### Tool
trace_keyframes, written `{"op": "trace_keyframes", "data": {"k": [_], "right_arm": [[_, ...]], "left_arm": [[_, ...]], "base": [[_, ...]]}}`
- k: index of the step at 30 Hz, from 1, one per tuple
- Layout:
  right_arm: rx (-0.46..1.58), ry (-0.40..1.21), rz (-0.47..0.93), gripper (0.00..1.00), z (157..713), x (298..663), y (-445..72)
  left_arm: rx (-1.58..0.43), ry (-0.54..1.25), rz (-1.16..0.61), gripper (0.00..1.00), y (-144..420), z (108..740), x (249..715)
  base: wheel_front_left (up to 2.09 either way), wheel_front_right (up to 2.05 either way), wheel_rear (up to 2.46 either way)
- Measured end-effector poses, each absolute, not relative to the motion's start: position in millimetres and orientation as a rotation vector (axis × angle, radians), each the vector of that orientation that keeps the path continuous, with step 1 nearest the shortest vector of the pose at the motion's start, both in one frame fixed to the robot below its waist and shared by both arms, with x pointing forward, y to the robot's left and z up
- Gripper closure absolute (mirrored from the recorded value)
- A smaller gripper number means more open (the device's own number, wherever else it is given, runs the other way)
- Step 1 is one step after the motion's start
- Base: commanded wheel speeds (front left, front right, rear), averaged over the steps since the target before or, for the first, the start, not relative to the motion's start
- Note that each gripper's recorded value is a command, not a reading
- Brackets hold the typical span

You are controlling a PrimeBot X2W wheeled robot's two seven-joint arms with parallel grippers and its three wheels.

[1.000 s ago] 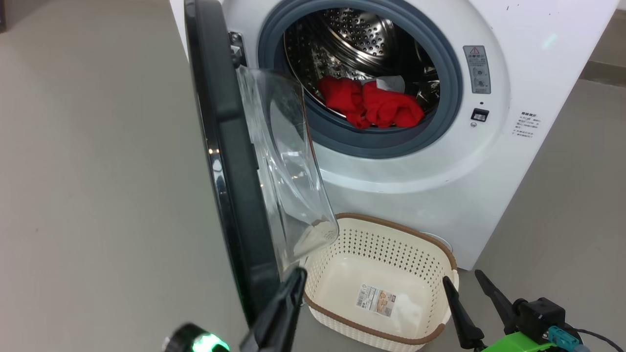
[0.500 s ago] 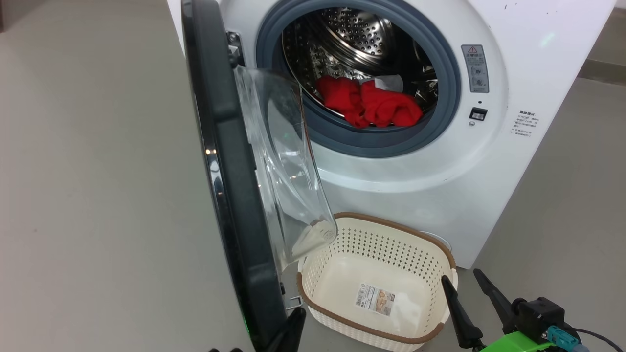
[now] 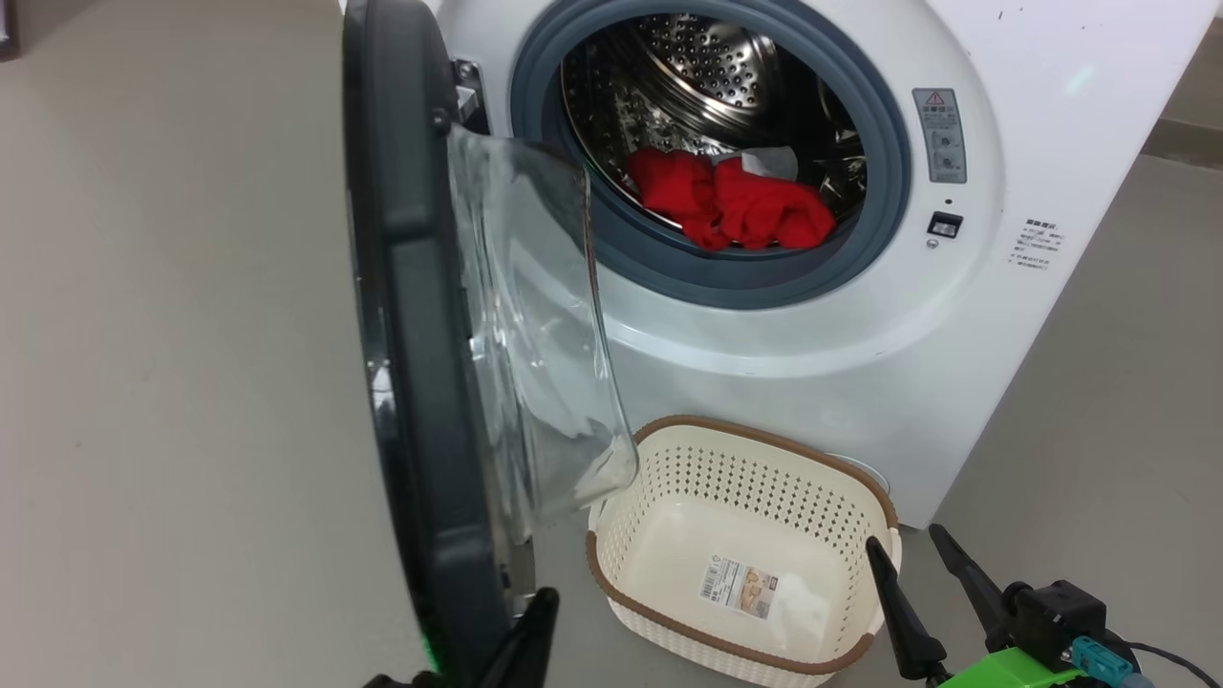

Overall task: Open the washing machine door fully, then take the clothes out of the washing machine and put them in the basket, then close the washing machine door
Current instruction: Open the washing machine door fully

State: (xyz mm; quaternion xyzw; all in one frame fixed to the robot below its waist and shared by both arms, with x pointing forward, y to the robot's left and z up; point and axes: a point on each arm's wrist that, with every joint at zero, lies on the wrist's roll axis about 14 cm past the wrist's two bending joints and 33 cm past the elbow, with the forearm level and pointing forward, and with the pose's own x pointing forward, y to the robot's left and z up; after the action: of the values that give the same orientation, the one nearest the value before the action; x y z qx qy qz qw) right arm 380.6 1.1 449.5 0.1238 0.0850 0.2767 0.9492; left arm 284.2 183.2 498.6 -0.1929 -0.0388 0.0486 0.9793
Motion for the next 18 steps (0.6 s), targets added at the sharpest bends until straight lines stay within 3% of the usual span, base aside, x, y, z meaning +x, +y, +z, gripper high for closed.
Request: {"op": "trace_keyframes", "data": {"k": [18], "right_arm": [[0.254, 0.179, 0.568, 0.00, 447.2, 381.5, 3.9]], "left_arm": [[-0.331, -0.105, 0.485, 1.00, 292.8, 491.5, 246.2]], "base": [[0.00, 0.00, 0.00]]}}
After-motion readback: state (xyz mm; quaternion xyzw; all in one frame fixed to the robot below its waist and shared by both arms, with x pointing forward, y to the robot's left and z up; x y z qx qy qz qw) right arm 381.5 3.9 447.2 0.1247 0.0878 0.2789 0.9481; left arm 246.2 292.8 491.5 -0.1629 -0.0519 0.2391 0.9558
